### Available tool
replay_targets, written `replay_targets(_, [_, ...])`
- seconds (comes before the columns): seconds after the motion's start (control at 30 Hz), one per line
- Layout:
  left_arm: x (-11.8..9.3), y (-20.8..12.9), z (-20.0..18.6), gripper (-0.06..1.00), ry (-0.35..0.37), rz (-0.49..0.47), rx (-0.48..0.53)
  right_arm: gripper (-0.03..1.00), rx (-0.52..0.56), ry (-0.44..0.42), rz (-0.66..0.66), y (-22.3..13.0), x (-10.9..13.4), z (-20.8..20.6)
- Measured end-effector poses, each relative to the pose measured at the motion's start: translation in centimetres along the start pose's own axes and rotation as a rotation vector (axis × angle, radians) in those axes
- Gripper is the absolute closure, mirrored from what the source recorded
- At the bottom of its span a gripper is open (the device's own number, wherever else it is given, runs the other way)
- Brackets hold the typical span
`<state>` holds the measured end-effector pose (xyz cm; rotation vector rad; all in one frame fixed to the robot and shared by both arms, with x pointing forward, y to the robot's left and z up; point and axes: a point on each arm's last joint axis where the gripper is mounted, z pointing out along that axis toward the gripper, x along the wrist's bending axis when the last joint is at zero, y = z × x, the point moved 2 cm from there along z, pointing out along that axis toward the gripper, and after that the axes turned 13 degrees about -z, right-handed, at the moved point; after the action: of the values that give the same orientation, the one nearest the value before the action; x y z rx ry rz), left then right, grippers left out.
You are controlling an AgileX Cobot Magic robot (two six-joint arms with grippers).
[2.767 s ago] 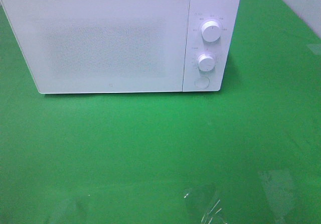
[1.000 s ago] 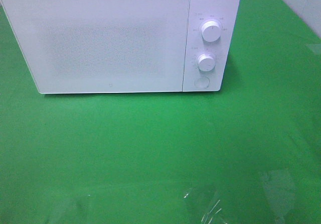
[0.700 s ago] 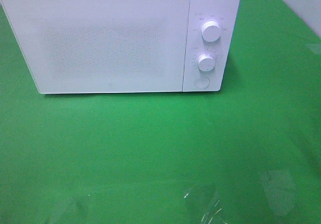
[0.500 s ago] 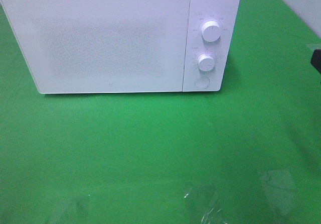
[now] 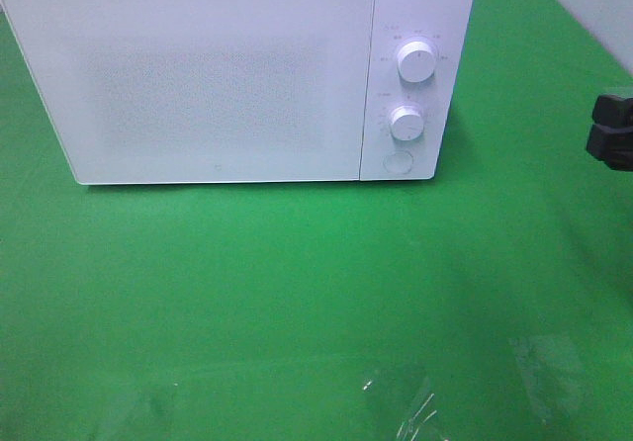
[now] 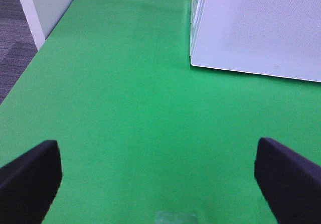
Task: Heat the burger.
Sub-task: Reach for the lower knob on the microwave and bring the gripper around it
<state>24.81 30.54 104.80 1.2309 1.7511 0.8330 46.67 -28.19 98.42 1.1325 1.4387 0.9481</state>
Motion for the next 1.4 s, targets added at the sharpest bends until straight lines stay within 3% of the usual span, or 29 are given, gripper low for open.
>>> replay_targets(0.23, [0.0,0.0,0.0,-0.02,0.000,0.000,0.000,0.24,-0.078,-0.007,-0.048,0.2,2.9,0.7])
replay_targets(0.6, [0.0,0.0,0.0,-0.02,0.000,0.000,0.000,0.24,-0.095,-0.022,-0.046,-1.1,7.7,0.2])
replay_targets(0.7, [0.0,0.0,0.0,-0.02,0.000,0.000,0.000,0.24,-0.073,0.014,-0.052,-1.6,9.8,0.0])
replay_targets(0.8, [0.0,0.0,0.0,-0.02,0.000,0.000,0.000,0.24,-0.074,0.023,-0.051,-1.5,10.4,0.1])
replay_targets(0.87, [0.0,0.0,0.0,-0.02,0.000,0.000,0.000,0.24,-0.068,0.045,-0.040,-1.3,12.4,0.3])
replay_targets(1.4, [0.0,0.0,0.0,-0.02,0.000,0.000,0.000,0.24,-0.072,0.047,-0.031,-0.9,17.1,3.1])
